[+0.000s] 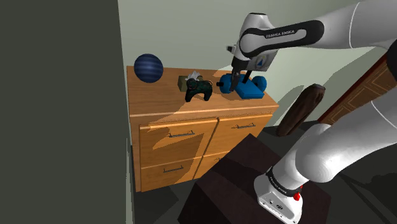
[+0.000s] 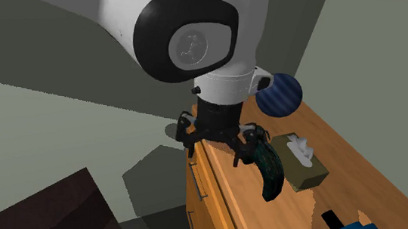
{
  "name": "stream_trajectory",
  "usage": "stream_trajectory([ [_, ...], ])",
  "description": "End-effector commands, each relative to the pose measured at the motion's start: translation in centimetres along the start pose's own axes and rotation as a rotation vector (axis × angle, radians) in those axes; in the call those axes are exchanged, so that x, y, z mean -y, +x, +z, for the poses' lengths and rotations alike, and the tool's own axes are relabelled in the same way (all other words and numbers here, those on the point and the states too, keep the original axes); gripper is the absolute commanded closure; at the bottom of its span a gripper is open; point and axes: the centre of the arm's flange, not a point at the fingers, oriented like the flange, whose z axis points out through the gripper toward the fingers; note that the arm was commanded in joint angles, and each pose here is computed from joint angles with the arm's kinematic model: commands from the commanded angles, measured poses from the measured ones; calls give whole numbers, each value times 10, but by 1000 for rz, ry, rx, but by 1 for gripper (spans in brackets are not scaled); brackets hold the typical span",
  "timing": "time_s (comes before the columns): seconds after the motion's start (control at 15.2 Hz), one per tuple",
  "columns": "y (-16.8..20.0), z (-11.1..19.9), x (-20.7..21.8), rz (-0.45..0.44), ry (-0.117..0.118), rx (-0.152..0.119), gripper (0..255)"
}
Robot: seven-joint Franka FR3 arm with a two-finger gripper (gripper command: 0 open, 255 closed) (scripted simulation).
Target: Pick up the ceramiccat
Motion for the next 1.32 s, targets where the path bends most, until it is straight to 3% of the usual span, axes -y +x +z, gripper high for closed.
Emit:
stream_trajectory([
  [0.0,12,11,-16,-52,-25,-3,0],
  [0.99,124,84,-131,-410,-191,-19,0],
  [1.25,129,102,-134,-422,-196,-19,0],
])
